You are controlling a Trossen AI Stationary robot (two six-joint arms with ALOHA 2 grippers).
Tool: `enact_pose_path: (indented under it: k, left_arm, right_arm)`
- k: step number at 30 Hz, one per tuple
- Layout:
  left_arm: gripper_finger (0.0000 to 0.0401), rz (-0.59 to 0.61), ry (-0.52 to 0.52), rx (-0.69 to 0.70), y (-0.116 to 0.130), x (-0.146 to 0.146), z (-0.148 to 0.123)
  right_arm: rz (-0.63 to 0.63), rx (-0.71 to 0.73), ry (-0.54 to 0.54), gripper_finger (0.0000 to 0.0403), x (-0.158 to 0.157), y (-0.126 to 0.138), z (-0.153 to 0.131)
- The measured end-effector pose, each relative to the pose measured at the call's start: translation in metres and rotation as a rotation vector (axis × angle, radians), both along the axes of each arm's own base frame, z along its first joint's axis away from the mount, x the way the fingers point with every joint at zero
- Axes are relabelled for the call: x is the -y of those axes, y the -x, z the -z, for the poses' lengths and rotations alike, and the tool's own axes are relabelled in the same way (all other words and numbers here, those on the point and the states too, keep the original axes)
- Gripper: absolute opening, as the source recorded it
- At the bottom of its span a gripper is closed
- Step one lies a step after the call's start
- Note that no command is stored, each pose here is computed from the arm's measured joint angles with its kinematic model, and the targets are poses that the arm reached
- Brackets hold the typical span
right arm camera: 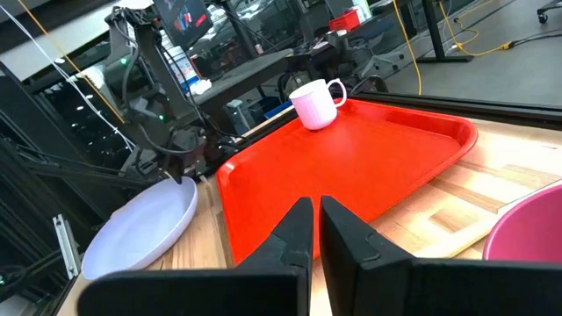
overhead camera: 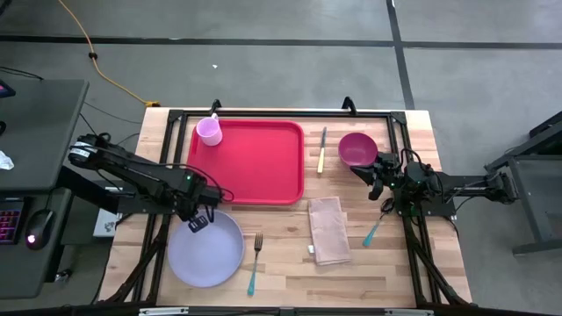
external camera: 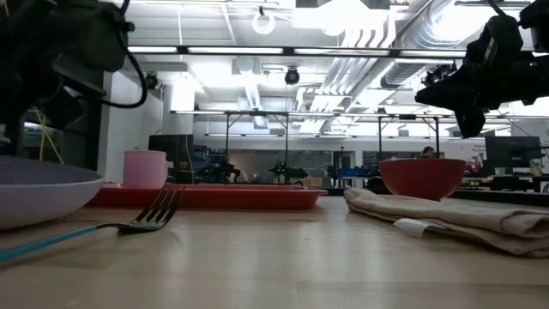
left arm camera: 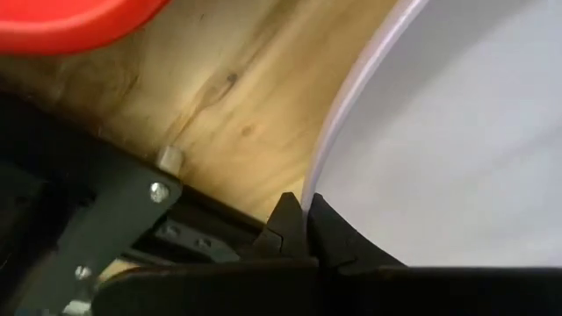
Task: Set up tray
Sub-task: Put the purple plate on the red tray to the bottom right of the pink mug
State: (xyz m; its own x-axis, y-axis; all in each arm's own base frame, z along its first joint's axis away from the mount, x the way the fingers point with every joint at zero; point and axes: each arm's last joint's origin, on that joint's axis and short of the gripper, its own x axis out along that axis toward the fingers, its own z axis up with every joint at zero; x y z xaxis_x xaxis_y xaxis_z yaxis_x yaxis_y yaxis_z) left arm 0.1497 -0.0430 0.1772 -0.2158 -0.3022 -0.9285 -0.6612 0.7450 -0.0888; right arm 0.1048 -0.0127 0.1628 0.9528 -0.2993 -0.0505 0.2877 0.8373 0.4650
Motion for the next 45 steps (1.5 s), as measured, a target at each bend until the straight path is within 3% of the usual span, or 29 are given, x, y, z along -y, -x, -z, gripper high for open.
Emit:
enact_pose_path:
  k: [18,26,36,45]
  left_arm:
    - [0.0011,0.005,-0.009,-0.001,-0.012,0.002,-0.062]
    - [0.0011,-0.004,-0.005,0.103,-0.022,0.004,-0.093]
    - [0.0011,-0.157,-0.069,0.226,-0.032,0.004,-0.130]
    - [0.0011,-0.316,-0.121,0.273,-0.038,0.003,-0.139]
  right_arm:
    - [-0.001,-0.002,0.007,0.0000,0.000,0.000,0.000]
    - [0.001,-0.003,0.007,0.0000,0.000,0.000,0.000]
    - [0.010,-0.002,0.008,0.0000,0.000,0.000,0.000]
    - [0.011,-0.003,0.008,0.0000,0.000,0.000,0.000]
